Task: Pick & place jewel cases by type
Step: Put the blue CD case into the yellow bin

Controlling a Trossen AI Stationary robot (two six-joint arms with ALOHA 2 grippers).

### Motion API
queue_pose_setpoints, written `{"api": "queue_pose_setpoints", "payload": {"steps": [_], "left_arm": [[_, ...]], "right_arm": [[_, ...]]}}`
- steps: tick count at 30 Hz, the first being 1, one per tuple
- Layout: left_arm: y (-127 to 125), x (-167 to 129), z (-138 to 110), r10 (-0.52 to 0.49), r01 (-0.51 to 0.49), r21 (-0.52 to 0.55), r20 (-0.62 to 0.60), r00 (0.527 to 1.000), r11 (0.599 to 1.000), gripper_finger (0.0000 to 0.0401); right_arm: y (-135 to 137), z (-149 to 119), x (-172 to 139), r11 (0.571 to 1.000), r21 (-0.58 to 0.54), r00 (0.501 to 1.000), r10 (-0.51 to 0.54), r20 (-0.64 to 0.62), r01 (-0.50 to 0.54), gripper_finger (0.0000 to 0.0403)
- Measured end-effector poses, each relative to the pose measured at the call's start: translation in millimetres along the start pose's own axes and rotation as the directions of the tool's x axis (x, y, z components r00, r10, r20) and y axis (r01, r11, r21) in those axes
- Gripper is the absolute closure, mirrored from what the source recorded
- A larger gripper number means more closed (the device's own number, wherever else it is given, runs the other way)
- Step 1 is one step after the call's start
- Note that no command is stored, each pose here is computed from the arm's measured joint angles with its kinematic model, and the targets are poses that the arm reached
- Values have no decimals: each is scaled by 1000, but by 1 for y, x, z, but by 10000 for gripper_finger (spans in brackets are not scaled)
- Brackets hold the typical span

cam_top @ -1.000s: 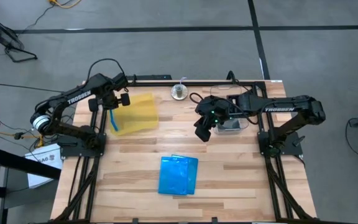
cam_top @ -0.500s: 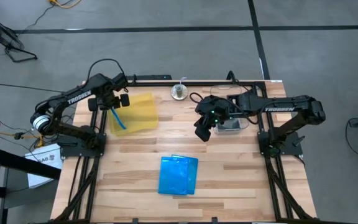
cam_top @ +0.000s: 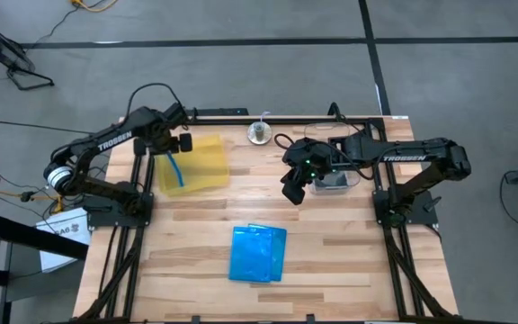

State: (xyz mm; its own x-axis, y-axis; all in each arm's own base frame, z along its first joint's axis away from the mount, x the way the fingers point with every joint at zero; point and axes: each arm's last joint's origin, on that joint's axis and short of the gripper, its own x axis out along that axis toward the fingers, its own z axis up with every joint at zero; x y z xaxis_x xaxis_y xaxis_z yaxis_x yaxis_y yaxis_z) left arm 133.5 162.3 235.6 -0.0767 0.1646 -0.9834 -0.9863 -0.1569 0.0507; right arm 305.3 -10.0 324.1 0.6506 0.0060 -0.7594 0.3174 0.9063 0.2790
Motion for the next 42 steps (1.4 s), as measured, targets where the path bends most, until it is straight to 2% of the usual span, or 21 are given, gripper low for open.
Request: {"api": "queue_pose_setpoints", "payload": {"steps": [8,13,21,25,31,42], "left_arm": [[-14,-2,-2,-82,73,146,60,995,987,292],[-15,-2,-3,-79,68,152,63,995,986,317],[-13,-2,-5,-62,55,156,46,997,986,383],[-12,-2,-5,-57,50,161,41,998,986,379],[-12,-2,-6,-61,54,212,27,998,976,337],[-9,-2,-8,-37,38,277,-6,999,960,338]], "right_arm": [[0,0,0,1000,1,1000,0,1,0,403],[0,0,0,1000,1,1000,0,1,0,403],[0,0,0,1000,1,1000,0,1,0,403],[0,0,0,1000,1,1000,0,1,0,403],[0,0,0,1000,1,1000,0,1,0,403],[0,0,0,1000,1,1000,0,1,0,403]]}}
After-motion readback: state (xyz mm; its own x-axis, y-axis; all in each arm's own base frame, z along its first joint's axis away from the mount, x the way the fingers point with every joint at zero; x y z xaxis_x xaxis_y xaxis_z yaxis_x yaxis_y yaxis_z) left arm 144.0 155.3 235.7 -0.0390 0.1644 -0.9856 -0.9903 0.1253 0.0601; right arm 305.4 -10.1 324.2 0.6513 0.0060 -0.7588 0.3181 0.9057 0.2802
